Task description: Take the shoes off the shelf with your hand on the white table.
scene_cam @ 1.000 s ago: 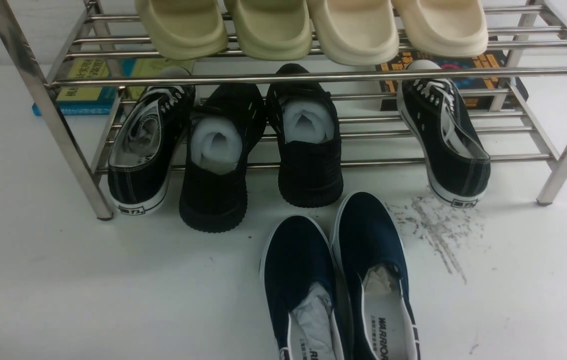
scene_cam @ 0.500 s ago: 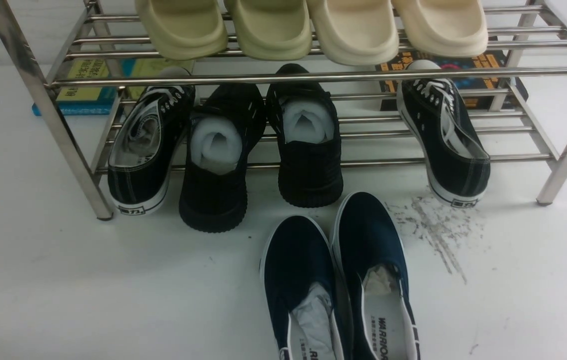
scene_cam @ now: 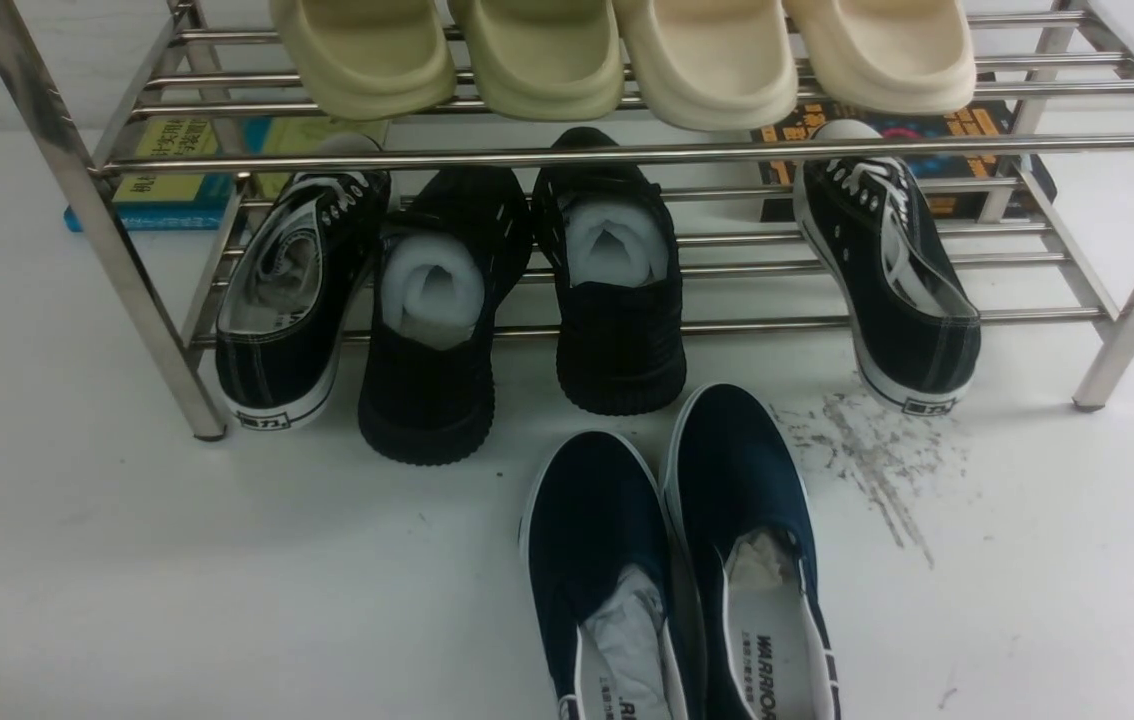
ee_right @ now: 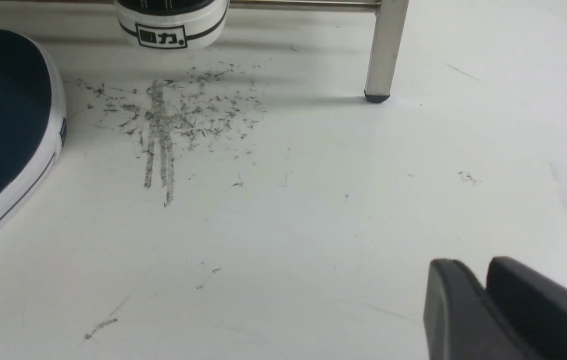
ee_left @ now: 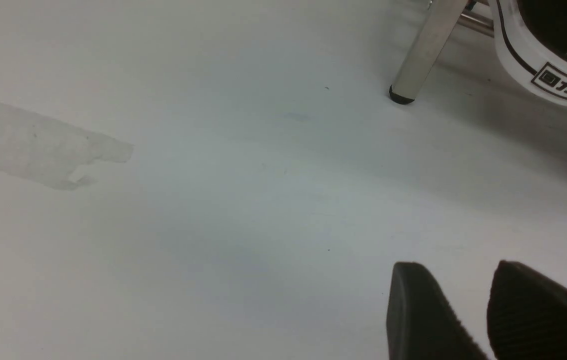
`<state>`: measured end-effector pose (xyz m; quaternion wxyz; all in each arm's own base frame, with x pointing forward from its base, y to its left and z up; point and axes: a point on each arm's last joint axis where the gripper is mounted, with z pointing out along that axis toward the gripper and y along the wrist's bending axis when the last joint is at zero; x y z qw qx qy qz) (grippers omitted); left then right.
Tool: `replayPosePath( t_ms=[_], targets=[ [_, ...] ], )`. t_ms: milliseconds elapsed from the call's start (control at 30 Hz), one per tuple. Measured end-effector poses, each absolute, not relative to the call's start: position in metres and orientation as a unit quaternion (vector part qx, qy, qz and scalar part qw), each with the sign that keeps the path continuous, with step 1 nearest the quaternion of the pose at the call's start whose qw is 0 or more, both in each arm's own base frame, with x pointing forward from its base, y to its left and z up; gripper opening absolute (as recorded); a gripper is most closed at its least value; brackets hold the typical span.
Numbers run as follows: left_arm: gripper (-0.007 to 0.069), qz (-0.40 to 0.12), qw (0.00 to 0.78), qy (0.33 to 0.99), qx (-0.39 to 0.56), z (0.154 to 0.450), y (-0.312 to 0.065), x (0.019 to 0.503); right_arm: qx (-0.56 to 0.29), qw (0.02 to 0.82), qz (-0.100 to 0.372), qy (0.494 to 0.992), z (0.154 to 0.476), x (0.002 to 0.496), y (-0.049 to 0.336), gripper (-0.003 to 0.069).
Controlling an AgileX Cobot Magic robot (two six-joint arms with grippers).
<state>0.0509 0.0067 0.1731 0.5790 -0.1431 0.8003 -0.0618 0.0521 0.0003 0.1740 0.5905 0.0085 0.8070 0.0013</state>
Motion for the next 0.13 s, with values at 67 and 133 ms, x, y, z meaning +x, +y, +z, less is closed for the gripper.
replayPosePath(
  t_ms=[67, 133],
  targets=[
    [0.0242, -0.062, 0.579, 0.8, -0.143, 0.1731, 0.0067, 0.0509, 0.008, 0.591, 0.001, 0.807, 0.174, 0.0521, 0.0003, 0.0123],
    [0.0242, -0.062, 0.579, 0.8, -0.143, 0.1731, 0.0067, 0.0509, 0.008, 0.591, 0.001, 0.807, 0.174, 0.0521, 0.0003, 0.0124]
  ],
)
